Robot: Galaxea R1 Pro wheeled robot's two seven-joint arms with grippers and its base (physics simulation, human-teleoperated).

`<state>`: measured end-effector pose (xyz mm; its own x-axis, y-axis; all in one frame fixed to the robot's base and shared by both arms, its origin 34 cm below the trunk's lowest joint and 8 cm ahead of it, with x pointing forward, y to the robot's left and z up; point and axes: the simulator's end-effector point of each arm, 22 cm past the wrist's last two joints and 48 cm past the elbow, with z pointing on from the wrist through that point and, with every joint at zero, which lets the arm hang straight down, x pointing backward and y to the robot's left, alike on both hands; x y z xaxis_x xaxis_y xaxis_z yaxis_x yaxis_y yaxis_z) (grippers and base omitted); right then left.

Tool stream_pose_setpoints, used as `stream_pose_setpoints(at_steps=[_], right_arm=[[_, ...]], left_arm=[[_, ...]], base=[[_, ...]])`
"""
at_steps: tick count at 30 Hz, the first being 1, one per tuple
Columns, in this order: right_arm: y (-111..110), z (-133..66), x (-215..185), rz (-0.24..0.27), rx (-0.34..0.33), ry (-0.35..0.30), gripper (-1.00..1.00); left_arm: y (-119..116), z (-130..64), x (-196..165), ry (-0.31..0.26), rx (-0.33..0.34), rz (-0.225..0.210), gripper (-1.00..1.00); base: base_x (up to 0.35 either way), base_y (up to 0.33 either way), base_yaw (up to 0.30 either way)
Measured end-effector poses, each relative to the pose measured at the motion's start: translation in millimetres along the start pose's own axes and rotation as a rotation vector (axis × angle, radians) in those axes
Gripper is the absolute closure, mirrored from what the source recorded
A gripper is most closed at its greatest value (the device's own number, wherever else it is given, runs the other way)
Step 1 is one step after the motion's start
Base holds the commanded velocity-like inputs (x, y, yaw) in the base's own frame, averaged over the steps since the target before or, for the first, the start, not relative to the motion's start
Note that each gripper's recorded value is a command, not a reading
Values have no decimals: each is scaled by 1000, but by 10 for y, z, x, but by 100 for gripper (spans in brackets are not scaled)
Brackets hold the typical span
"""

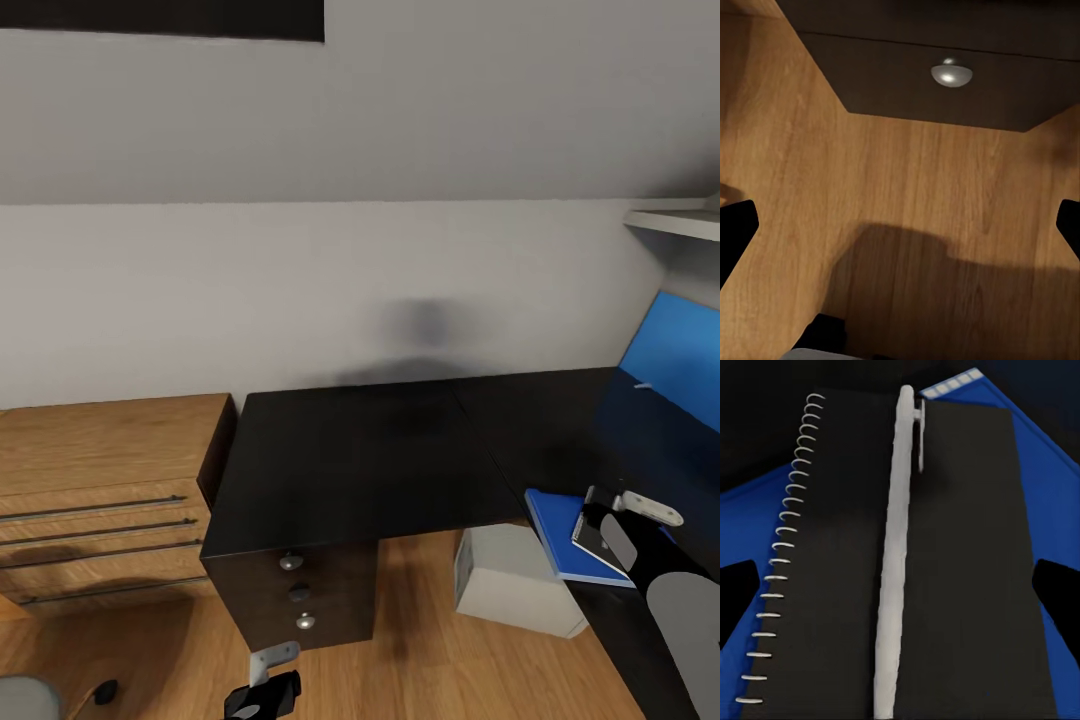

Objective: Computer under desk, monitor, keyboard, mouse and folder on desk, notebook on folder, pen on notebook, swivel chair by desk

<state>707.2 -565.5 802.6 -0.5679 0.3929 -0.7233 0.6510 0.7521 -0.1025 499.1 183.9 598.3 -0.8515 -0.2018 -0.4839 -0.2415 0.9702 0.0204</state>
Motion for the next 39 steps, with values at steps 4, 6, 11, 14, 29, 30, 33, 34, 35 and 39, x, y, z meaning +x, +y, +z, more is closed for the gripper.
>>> stream_pose_setpoints(at_steps=[4, 6, 11, 14, 29, 30, 33, 34, 35, 39], right_arm=[[3, -2, -10, 1, -1, -2, -100], [4, -3, -14, 1, -1, -2, -100], [8, -6, -26, 2, -2, -5, -100], [16, -12, -63, 4, -4, -12, -100], [353, -532, -1171, 53, -101, -238, -100], [406, -614, -1156, 44, -116, -241, -100], [521, -850, -1102, 25, -153, -259, -100], [552, -922, -1070, 20, -163, -264, -100], [584, -996, -1032, 15, -173, -268, -100], [772, -1376, -773, 0, -232, -274, -100]], left_arm=[[-1, 0, -1, 0, 1, 0, -100], [-1, 1, -1, 0, 1, 0, -100], [-3, 0, 1, 1, 2, 0, -100], [-4, 0, 3, 1, 2, 1, -100], [-3, 0, 7, 3, 1, 1, -100], [-3, 0, 7, 3, 1, 1, -100], [-3, -1, 7, 3, 1, 1, -100], [-3, 0, 7, 3, 1, 1, -100], [-2, 0, 7, 3, 1, 1, -100], [5, 1, 6, 3, 0, 0, -100]], base=[[0, 0, 0], [0, 0, 0], [0, 0, 0], [0, 0, 0], [0, 0, 0], [0, 0, 0], [0, 0, 0], [0, 0, 0], [0, 0, 0], [0, 0, 0]])
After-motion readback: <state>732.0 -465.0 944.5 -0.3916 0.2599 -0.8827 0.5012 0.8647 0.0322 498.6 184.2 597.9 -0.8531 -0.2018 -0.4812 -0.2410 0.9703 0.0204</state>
